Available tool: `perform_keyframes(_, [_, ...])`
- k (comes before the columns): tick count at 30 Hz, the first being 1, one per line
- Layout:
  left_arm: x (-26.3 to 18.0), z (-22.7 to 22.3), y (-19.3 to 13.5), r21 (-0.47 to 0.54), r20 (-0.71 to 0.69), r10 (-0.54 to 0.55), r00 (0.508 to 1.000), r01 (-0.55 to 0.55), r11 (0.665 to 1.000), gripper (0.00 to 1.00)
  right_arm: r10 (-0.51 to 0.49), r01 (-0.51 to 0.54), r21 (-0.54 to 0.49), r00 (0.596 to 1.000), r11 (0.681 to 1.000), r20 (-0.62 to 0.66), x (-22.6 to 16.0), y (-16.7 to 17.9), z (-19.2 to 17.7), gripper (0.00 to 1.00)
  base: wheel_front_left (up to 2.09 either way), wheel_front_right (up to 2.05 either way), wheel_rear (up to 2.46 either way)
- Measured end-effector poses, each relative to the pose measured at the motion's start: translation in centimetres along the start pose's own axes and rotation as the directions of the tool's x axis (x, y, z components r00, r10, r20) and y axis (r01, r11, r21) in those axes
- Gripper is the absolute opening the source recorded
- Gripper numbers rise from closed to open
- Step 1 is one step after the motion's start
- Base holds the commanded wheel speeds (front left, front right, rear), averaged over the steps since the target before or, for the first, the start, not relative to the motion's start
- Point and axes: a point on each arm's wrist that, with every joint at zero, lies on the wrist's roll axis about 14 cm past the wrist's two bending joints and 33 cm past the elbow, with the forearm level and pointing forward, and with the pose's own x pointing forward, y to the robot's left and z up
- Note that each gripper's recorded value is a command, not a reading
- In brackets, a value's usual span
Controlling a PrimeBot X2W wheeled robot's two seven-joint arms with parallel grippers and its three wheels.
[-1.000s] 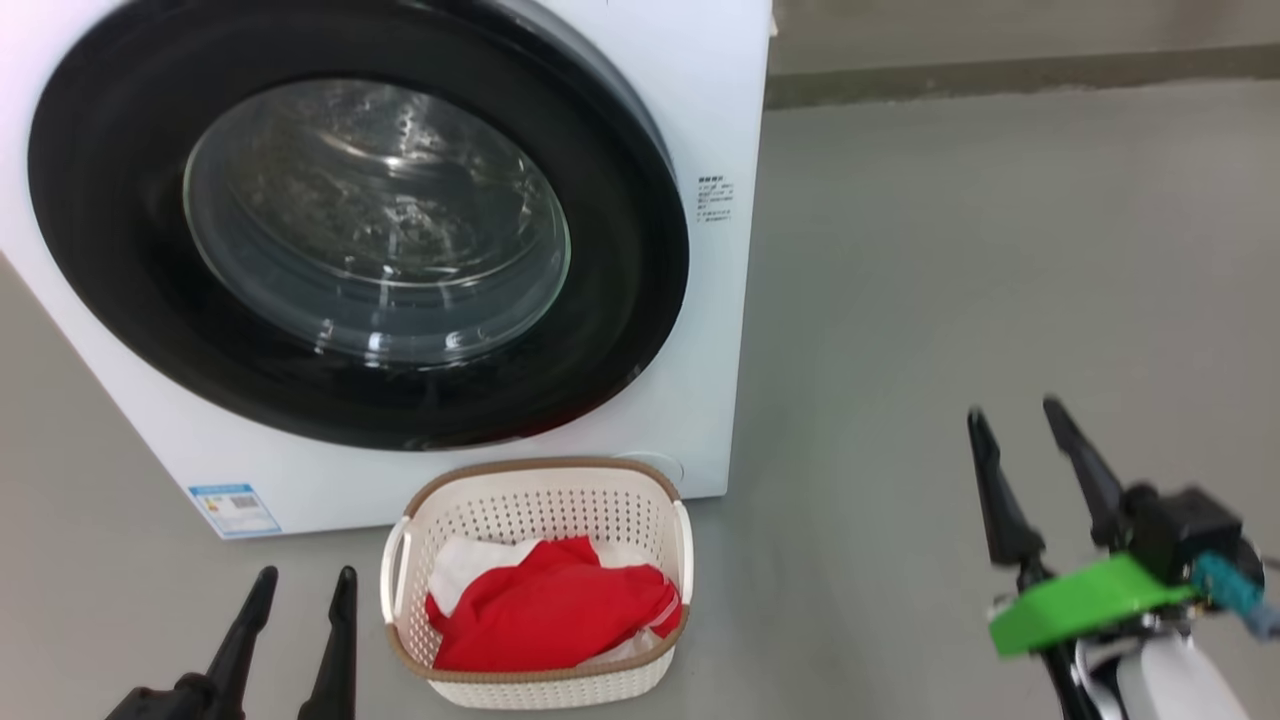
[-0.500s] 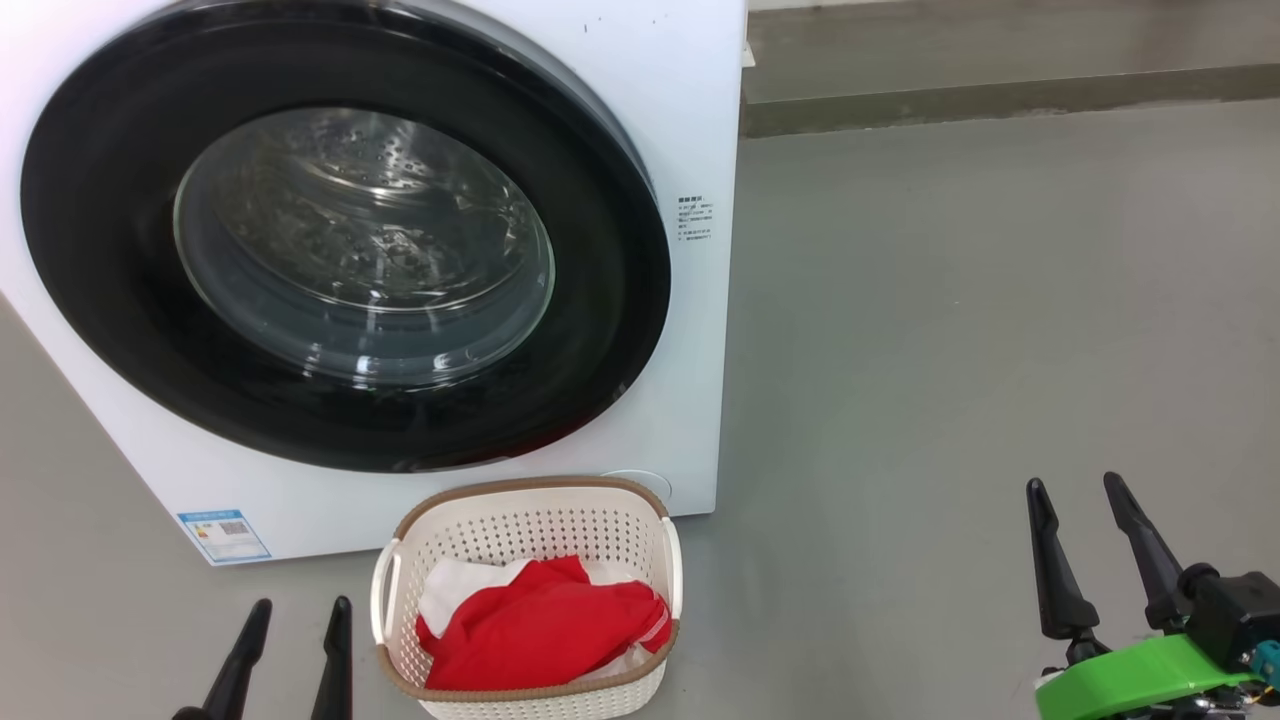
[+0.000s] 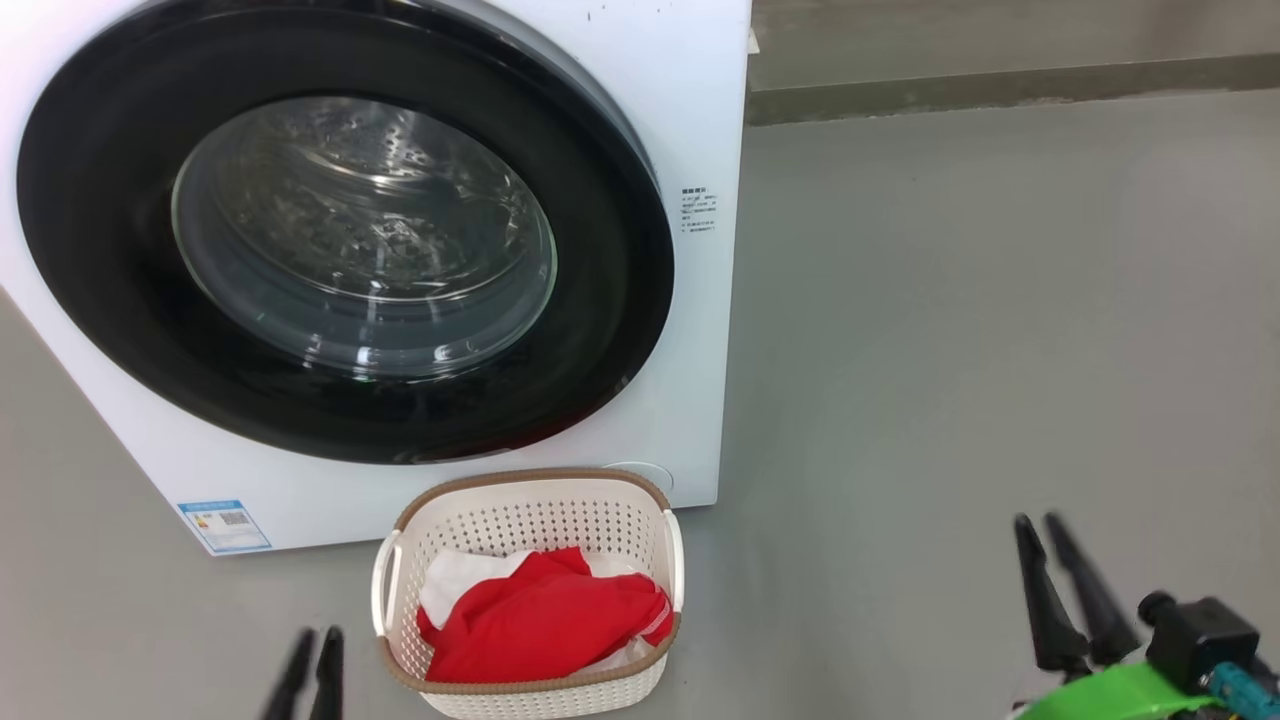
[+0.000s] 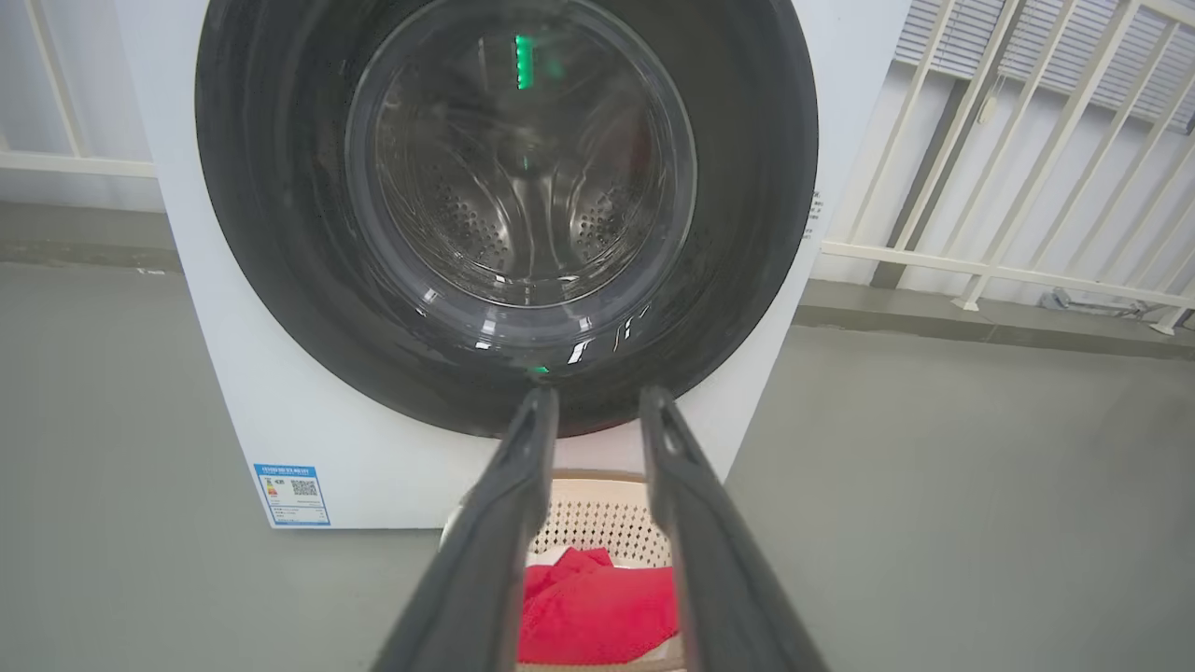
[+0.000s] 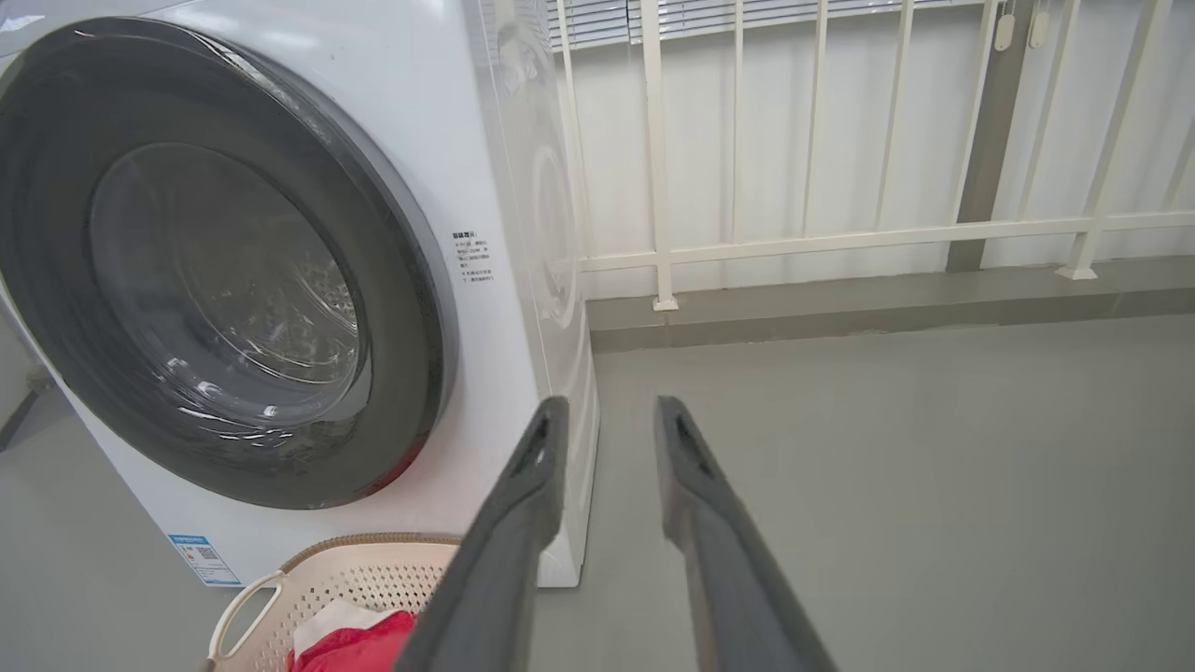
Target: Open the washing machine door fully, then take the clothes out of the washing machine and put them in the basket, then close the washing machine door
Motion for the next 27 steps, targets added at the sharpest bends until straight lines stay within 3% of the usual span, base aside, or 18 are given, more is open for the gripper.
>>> perform_keyframes(6, [-1.3,-3.1,0.0,-0.039,-0.097,0.024,0.995,-0.028,0.999,0.00,-0.036,0.038,0.022,0.992,0.999,-0.117,-1.9,-0.7,-3.6,0.00,0.00,0.00,0.00])
perform_keyframes(27, [-1.2,-3.8,0.7,-0.244,-0.136,0.072,0.988,-0.103,0.964,0.00,-0.083,0.117,0.231,0.985,0.966,-0.150,-1.6,-1.4,-4.1,0.00,0.00,0.00,0.00])
